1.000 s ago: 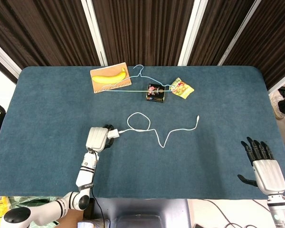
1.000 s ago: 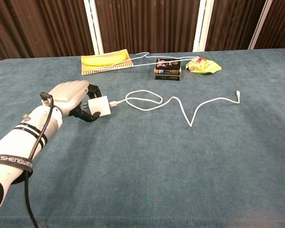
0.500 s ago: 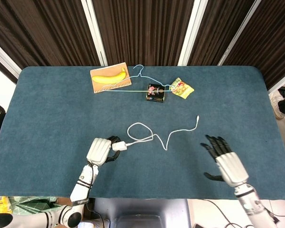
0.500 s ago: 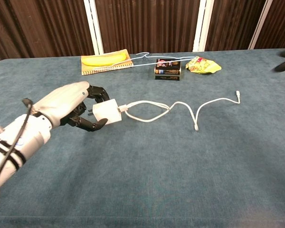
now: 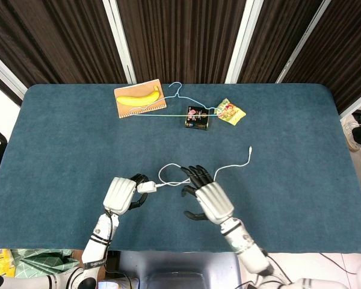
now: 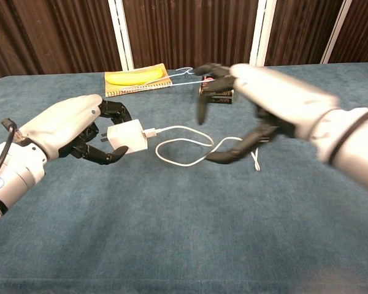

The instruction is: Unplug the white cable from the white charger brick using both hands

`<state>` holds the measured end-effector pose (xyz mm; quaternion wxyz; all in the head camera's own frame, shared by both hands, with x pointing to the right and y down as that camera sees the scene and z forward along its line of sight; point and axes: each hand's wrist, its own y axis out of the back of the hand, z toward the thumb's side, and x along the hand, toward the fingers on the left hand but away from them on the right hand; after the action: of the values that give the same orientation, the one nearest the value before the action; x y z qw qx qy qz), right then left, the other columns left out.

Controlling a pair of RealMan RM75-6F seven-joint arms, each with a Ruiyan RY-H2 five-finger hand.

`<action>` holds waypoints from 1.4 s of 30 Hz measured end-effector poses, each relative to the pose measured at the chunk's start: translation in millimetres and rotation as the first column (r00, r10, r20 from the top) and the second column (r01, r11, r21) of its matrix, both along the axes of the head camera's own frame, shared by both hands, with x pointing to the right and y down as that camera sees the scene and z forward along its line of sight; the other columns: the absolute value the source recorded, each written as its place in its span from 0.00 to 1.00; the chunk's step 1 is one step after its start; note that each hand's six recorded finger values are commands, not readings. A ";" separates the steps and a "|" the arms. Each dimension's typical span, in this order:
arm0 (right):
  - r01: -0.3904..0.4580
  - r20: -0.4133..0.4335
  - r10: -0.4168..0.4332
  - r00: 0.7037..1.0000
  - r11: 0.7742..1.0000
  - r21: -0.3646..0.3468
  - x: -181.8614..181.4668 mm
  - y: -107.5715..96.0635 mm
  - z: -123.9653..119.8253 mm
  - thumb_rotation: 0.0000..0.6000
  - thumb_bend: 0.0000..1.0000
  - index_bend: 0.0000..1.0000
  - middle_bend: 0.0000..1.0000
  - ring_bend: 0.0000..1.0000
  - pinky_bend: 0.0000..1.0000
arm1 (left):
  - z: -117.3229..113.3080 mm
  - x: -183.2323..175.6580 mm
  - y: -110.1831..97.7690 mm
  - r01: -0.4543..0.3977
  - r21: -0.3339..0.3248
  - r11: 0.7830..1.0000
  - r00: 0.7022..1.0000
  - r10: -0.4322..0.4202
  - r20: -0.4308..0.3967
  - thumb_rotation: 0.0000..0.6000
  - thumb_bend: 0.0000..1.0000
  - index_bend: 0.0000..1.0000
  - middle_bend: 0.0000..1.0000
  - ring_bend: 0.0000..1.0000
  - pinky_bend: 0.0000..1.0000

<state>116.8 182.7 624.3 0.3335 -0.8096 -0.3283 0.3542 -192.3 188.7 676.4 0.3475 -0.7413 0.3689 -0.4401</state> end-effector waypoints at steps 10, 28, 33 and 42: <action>-0.042 -0.019 0.043 0.999 0.998 0.046 -44.3 -18.7 22.3 1.00 0.35 0.62 0.16 0.00 0.00 | -5.2 -7.7 -2.2 -0.002 0.015 1.000 1.000 0.002 0.015 1.00 0.63 0.73 0.81 1.00 1.00; -0.063 -0.070 0.064 0.995 0.998 0.015 -69.0 -33.3 36.7 1.00 0.40 0.63 0.16 0.00 0.00 | -11.2 -7.6 -0.1 -0.023 0.042 0.999 1.000 0.022 0.019 1.00 0.62 0.73 0.81 1.00 1.00; -0.073 -0.059 0.073 0.996 0.997 -0.002 -73.5 -34.0 37.3 1.00 0.40 0.63 0.16 0.00 0.00 | -11.6 -5.6 0.3 -0.024 0.042 0.999 1.000 0.024 0.014 1.00 0.62 0.73 0.81 1.00 1.00; -0.075 -0.045 0.074 0.996 0.997 -0.016 -86.5 -32.1 37.0 1.00 0.43 0.65 0.17 0.00 0.00 | -12.7 -3.5 2.5 -0.023 0.042 0.999 1.000 0.023 0.003 1.00 0.63 0.73 0.81 1.00 1.00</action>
<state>30.3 150.7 661.3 0.3200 -0.7917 -0.3476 0.3872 -195.9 191.2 663.7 0.3684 -0.7375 0.3689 -0.4293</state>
